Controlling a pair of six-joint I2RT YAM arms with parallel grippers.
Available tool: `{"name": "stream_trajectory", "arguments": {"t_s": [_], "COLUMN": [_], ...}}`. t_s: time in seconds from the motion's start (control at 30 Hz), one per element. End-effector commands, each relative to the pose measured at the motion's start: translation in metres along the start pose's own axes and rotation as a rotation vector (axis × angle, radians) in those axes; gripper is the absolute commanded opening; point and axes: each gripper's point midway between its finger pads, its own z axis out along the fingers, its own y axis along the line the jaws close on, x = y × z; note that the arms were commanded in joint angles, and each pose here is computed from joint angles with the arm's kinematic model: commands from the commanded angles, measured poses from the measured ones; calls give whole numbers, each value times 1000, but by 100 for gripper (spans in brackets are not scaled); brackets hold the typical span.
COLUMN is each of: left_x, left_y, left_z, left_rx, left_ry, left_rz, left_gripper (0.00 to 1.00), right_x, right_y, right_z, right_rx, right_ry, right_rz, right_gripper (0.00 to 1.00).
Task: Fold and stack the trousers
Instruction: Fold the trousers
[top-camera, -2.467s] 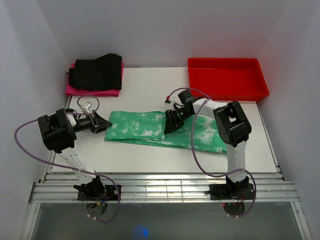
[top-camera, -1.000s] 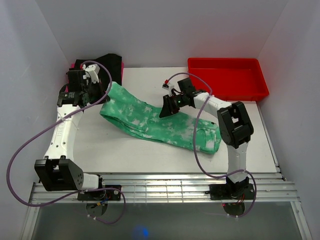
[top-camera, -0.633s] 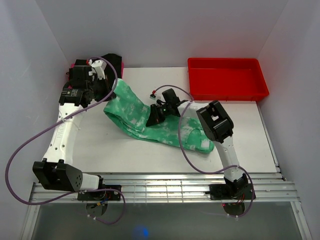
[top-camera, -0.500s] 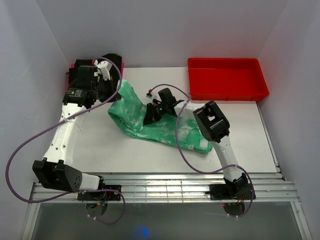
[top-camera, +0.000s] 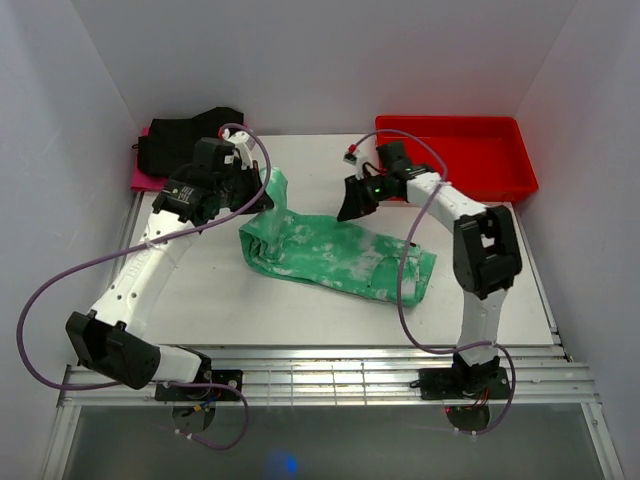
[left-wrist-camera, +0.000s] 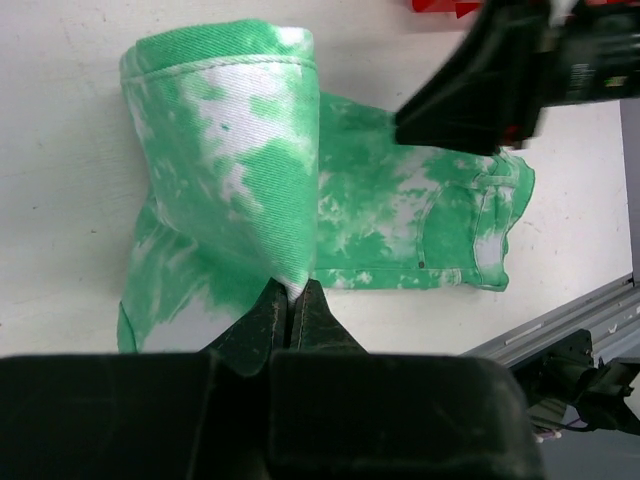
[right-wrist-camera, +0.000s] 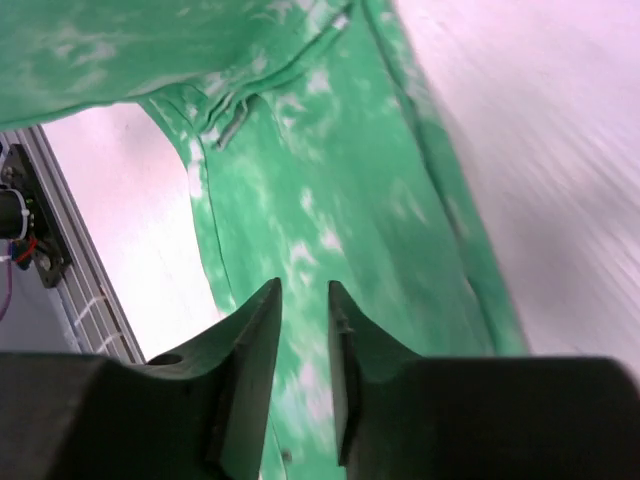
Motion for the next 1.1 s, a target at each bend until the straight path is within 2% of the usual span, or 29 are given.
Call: {"name": "stream_trajectory", "arguments": {"t_s": [0.0,0.03,0.1,0.17,0.2,0.23,0.3,0.37,0.4,0.43,0.57,0.67,0.7,0.73,0.77,0.87,1.07], "left_x": [-16,-15,-14,-10,-7,-5,2,5,6,5,13,33,37,42,50,67,86], "left_y": [-19,-21,-27,-30,-34,-36,-42,-43,-44,-45,-53,-72,-76,-80,-89,-104,-142], "left_z": [-6,-4,-2,1,2,4,10,15,17,18,26,36,38,43,44,55,76], "left_rx": [25,27,30,34,40,42,50,50,51,56,76,93,96,100,114,131,195], "left_ry": [-73,-71,-69,-58,-51,-44,-25,-21,-19,-26,-23,18,27,40,53,94,121], "left_rz": [1,4,18,25,31,29,37,36,38,38,34,68,70,75,82,87,59], "left_gripper": [0,0,0,0,0,0,0,0,0,0,0,0,0,0,0,0,0], "right_x": [35,57,75,109,121,132,164,188,193,198,207,207,202,202,198,189,182], "right_y": [1,-14,-34,-43,-53,-60,-61,-57,-55,-53,-50,-58,-65,-65,-65,-65,-60], "right_z": [-72,-95,-135,-156,-173,-183,-191,-187,-184,-181,-162,-152,-150,-148,-146,-142,-136], "right_rx": [53,78,157,207,266,287,276,243,203,185,96,91,102,98,89,66,11], "right_ry": [87,106,99,158,163,168,214,248,240,245,229,187,159,145,125,89,54], "right_rz": [5,114,175,247,281,321,399,463,492,512,605,628,610,629,629,631,623], "right_gripper": [33,35,41,50,60,65,73,77,86,88,91,74,59,51,33,8,8]}}
